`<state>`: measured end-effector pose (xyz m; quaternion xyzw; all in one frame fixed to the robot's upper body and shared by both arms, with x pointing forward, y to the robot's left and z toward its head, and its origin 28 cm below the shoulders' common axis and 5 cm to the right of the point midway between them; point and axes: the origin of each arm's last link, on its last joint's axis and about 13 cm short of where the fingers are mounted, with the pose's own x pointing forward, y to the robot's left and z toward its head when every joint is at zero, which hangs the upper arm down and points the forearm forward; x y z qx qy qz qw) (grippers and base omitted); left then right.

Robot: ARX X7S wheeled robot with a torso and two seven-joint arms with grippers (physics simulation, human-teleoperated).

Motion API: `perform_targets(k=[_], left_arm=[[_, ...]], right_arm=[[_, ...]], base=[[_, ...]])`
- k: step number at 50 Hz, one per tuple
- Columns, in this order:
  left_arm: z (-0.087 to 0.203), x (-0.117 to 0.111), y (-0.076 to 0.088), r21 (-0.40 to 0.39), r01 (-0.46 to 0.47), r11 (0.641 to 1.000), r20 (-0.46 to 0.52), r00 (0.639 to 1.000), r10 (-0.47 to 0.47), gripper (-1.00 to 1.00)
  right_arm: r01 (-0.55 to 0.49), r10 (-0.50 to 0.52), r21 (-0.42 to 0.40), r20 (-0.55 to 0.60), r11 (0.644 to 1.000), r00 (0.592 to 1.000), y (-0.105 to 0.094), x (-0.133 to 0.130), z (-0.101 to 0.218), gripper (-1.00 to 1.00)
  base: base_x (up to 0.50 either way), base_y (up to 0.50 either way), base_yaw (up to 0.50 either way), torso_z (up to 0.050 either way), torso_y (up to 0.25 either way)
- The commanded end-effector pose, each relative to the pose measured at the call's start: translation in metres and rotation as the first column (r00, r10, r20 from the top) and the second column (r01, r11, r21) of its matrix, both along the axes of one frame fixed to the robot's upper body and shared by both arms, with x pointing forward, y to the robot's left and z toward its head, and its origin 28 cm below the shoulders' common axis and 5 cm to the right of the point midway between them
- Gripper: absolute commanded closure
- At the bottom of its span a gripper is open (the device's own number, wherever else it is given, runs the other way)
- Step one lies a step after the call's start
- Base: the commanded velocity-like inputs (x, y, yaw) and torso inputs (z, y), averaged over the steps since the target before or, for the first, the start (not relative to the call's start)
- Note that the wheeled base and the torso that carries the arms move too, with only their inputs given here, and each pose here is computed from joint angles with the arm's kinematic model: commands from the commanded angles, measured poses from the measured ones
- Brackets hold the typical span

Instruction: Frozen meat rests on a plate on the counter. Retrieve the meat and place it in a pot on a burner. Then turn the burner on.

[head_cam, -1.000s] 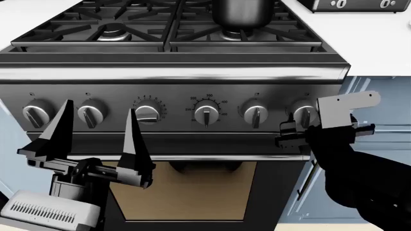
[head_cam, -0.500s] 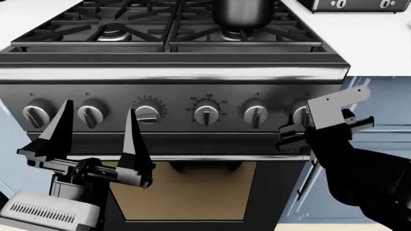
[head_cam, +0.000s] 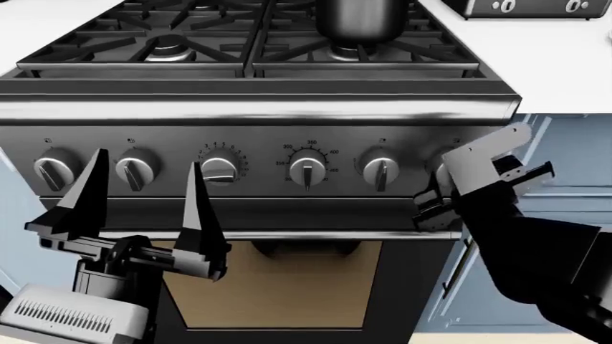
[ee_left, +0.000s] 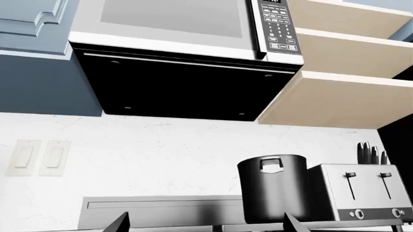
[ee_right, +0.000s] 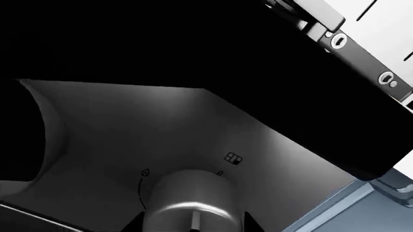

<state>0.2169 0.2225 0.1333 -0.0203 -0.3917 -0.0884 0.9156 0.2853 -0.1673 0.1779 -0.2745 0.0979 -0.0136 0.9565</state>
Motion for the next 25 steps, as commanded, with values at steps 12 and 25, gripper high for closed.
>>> perform_targets(k=[12,25], left_arm=[[0.0004,0.0003,0.0000,0.001,-0.002,1.000,0.003,1.000,0.002,-1.00],[0.0015,-0.0013,0.0000,-0.002,0.002,1.000,0.007,1.000,-0.002,-1.00]], right_arm=[[-0.159,0.166,0.053,-0.172,0.986,0.971,0.0220,-0.0084,-0.0135,1.00],[-0.164,0.172,0.063,-0.164,0.984,0.971,0.0231,-0.0132,-0.0111,1.00]], base=[[0.00,0.00,0.01,0.000,0.000],[0.00,0.00,0.00,0.000,0.000]])
